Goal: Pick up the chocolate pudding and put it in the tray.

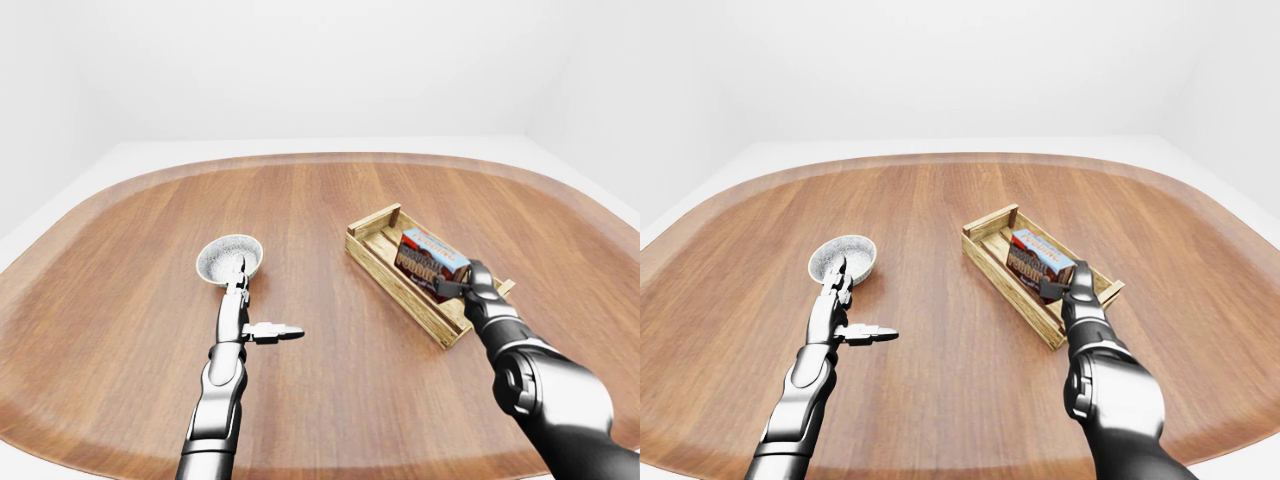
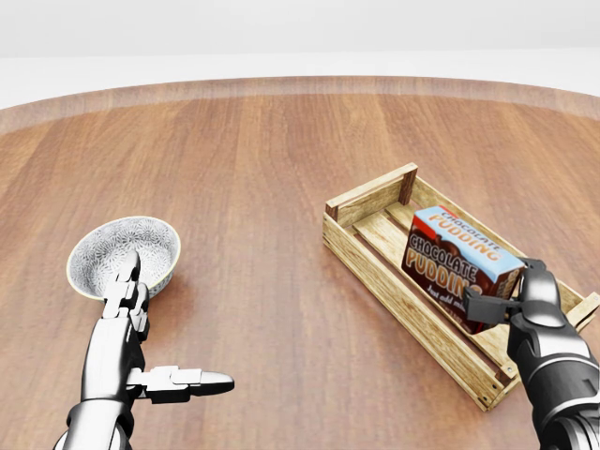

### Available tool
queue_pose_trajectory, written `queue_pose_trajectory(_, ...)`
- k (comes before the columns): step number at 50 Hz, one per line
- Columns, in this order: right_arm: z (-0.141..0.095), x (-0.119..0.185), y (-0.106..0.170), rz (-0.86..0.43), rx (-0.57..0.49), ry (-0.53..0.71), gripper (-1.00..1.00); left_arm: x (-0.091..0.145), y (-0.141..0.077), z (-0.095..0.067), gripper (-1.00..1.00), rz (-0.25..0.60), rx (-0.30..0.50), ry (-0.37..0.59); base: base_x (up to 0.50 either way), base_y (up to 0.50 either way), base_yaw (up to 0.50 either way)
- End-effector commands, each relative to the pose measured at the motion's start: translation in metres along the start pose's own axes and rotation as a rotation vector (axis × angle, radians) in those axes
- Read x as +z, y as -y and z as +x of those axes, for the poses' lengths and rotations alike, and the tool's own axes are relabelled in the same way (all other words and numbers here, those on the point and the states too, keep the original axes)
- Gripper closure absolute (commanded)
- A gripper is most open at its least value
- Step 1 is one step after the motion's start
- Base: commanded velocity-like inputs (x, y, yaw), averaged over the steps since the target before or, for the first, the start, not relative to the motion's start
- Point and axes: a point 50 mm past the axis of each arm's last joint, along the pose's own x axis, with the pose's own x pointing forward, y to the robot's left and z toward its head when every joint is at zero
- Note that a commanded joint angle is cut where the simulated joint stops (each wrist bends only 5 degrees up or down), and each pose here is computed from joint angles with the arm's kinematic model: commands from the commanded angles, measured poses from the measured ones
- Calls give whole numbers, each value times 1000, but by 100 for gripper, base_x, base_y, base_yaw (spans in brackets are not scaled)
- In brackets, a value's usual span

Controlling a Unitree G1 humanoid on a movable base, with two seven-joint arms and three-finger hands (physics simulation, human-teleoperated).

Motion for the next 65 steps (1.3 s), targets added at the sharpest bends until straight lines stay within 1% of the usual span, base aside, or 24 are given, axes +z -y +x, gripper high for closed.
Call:
queue_pose_trajectory(1,0,-4,0,-4,-4,-5,100,1,1,0,-100,-18,-8,-4,0,0,0)
queue_pose_trajectory(18,0,-13,2,-4,-7,-27,100,1,1,0,-100,-19,-8,-4,0,0,0)
queue_pose_trajectory(61,0,-25,6,-8,-24,-55,100,0,1,1,-100,-19,-8,-7,0,0,0)
queue_pose_trajectory(62,0,-25,6,-9,-26,-56,55,0,1,1,-100,-19,-8,-7,0,0,0)
queue_pose_trajectory(63,0,-26,7,-7,-25,-57,-57,0,1,1,-100,-20,-8,-7,0,0,0)
queue_pose_trajectory(64,0,-26,7,-4,-25,-58,-100,0,1,1,-100,-20,-8,-7,0,0,0)
queue_pose_trajectory(65,0,-25,7,-3,-26,-57,-100,0,1,1,-100,-19,-8,-7,0,0,0)
